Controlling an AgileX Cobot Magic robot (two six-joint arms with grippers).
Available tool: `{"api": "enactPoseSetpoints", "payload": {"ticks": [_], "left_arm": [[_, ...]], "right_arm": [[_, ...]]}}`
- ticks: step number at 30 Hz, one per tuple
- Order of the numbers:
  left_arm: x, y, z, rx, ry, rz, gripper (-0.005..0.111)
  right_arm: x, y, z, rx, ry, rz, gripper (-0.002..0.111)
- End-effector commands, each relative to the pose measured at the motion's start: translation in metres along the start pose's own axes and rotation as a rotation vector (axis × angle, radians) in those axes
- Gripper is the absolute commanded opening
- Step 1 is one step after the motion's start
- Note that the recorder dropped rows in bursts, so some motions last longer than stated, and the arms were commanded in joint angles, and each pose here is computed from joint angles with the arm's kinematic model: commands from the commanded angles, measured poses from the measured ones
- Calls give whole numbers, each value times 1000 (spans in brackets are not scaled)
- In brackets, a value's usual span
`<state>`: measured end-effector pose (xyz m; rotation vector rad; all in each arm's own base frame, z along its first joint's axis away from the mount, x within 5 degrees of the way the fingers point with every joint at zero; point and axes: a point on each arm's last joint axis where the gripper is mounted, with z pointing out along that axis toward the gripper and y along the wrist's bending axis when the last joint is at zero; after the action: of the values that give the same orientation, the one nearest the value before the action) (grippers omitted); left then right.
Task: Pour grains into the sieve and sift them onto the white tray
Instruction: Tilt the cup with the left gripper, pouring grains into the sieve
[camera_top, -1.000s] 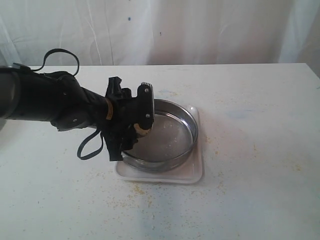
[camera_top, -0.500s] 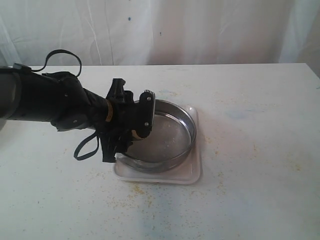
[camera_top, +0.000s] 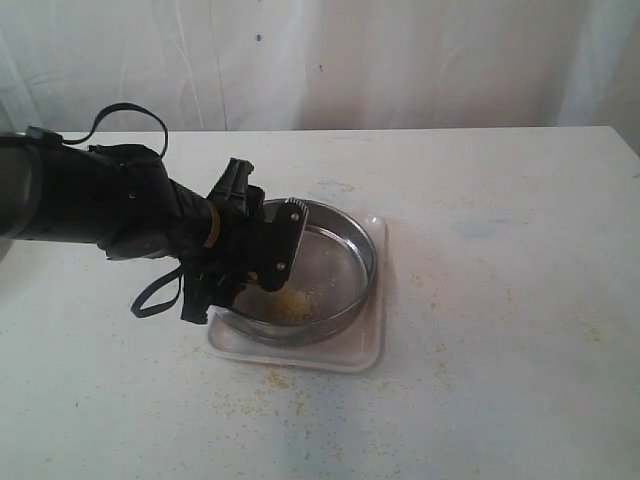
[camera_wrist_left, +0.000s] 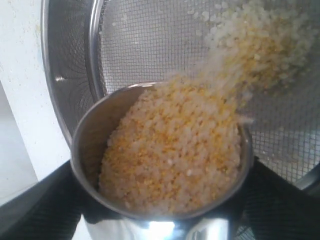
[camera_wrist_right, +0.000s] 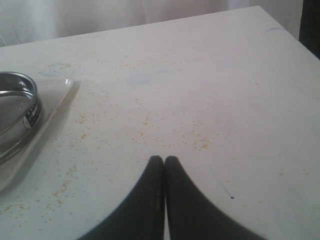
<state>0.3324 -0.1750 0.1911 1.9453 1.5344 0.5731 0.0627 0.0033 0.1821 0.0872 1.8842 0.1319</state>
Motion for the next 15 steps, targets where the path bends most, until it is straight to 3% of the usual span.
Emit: {"api": "enactPoseSetpoints", "payload": {"ticks": [1,15], "left_arm": [[0,4,-4,-12,23,47,0],[3,8,-5,-49,53,208,0]], "right_arm": [[1,0,1,3,6,1,0],[1,0,1,3,6,1,0]]}}
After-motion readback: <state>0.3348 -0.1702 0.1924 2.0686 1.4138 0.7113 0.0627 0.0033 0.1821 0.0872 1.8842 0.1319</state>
